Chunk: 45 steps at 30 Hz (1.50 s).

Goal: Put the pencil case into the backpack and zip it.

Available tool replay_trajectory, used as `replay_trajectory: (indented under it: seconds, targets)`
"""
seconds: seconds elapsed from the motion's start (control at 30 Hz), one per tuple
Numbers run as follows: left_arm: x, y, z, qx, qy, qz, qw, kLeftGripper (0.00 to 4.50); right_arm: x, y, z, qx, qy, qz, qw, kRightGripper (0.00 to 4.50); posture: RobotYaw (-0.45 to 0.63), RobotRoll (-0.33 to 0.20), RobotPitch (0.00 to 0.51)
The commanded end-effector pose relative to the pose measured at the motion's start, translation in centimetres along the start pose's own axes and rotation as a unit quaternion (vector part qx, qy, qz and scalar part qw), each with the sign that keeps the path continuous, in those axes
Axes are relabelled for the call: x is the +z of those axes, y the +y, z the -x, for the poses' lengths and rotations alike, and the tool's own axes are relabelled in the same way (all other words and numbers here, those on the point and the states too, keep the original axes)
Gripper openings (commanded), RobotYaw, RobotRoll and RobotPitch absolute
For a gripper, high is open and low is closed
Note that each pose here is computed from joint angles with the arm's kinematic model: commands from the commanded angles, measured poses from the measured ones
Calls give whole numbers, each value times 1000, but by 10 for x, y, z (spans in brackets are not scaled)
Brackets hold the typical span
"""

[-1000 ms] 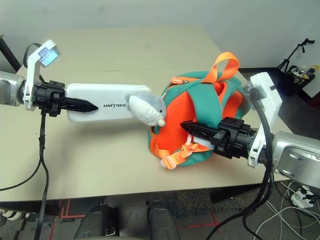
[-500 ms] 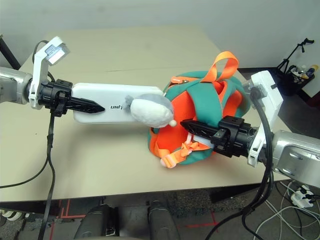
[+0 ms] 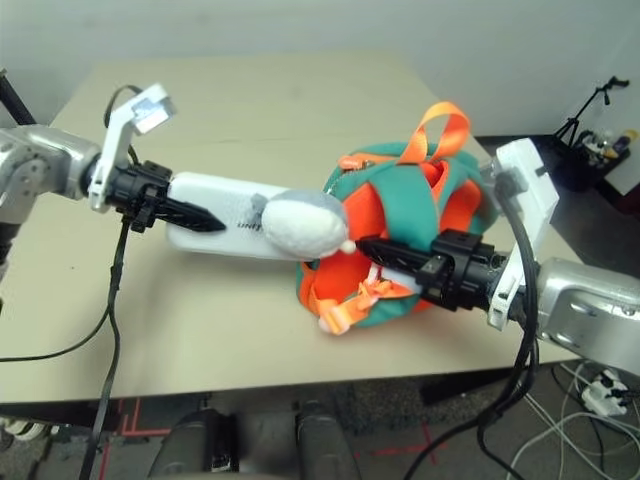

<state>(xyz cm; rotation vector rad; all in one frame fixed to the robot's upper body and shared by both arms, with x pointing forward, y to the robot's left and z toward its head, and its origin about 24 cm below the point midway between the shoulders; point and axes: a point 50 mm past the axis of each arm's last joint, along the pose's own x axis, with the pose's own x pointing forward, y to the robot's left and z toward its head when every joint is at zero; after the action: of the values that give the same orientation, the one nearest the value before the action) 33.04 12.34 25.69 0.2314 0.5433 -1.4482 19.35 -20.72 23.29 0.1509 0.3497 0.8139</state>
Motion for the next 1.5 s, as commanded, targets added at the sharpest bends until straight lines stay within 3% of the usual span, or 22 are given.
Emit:
replay_trajectory:
  seconds: [0.03, 0.37, 0.6, 0.9, 1.07, 1.2, 1.5]
  targets:
    - [19, 4, -4, 0, 6, -42, 999, 1326, 0, 11, -4, 29, -7, 11, 999, 90, -149, 0, 55]
    - [51, -14, 1, -89, 32, -61, 994, 1325, -2, 13, -5, 27, -12, 12, 1000, 90, -170, 0, 45]
    - [41, -10, -15, -105, 102, -61, 987, 1325, -2, 13, -8, 33, -14, 16, 999, 90, -169, 0, 35]
    - [34, 3, -58, -100, 190, -68, 974, 1325, 0, 14, -16, 52, -13, 20, 998, 90, -167, 0, 42]
    - [27, 1, -75, -117, 198, -64, 971, 1325, -1, 14, -19, 58, -13, 19, 998, 90, -168, 0, 49]
    - [30, -2, -69, -119, 169, -66, 976, 1325, -1, 15, -20, 59, -14, 20, 998, 90, -169, 0, 50]
    - [52, -9, -18, -72, 74, -87, 991, 4256, 2, 12, -20, 56, -13, 24, 998, 90, -152, 0, 46]
